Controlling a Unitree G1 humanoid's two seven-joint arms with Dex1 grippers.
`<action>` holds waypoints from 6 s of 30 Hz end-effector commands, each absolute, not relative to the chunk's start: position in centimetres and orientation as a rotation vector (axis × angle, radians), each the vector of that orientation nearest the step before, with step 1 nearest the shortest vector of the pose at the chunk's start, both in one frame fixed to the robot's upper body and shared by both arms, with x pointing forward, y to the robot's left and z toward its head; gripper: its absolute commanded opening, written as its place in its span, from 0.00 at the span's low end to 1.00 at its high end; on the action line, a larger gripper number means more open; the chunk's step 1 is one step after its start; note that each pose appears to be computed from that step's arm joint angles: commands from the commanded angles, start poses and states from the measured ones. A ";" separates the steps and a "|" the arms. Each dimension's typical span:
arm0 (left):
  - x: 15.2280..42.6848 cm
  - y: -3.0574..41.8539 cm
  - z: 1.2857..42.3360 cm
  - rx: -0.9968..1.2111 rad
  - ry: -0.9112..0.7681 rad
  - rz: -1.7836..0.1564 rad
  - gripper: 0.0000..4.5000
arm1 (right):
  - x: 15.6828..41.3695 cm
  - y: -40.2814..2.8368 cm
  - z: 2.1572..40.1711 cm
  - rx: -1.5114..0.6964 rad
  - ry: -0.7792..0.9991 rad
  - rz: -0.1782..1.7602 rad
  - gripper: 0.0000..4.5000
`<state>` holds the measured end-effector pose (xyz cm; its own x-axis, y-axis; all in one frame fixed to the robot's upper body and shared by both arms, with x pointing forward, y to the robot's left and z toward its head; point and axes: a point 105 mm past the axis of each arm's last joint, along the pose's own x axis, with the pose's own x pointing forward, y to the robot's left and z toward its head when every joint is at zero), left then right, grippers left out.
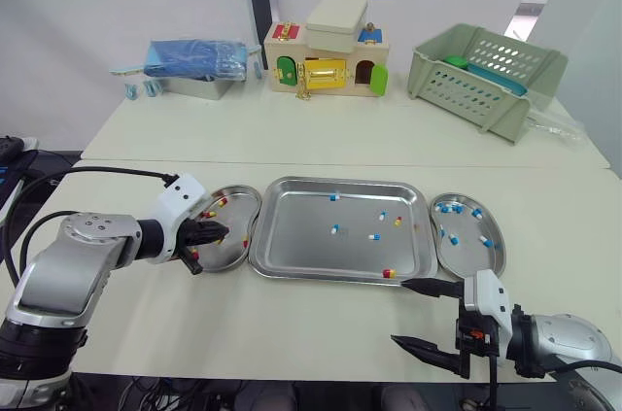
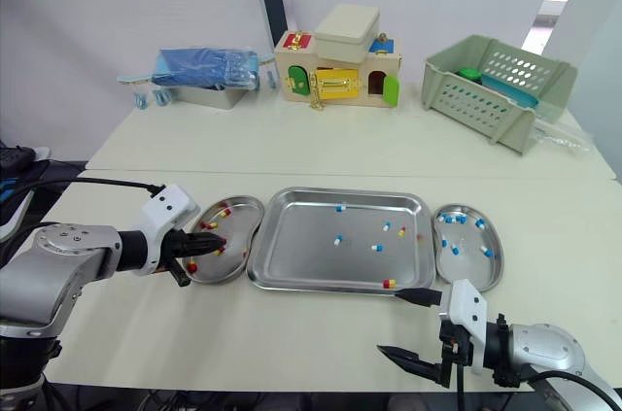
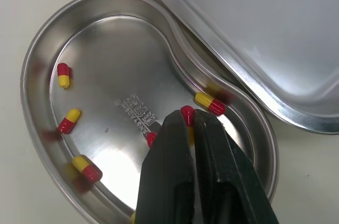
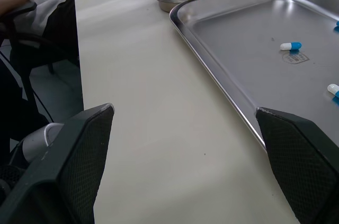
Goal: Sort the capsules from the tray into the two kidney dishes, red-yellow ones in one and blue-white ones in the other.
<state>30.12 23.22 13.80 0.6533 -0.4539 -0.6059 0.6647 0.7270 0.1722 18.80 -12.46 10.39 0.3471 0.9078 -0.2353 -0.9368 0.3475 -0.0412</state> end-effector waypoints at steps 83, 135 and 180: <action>13.5 20.1 11.2 0.178 -0.012 -0.796 0.99 | 26.8 -14.2 21.6 -0.346 0.200 1.240 1.00; 13.7 17.7 8.8 0.069 -0.184 -0.553 1.00 | 33.1 -1.1 10.0 -0.544 0.396 1.034 0.45; 14.0 18.1 9.3 0.094 -0.172 -0.579 1.00 | 33.1 -0.9 9.7 -0.539 0.372 1.040 0.01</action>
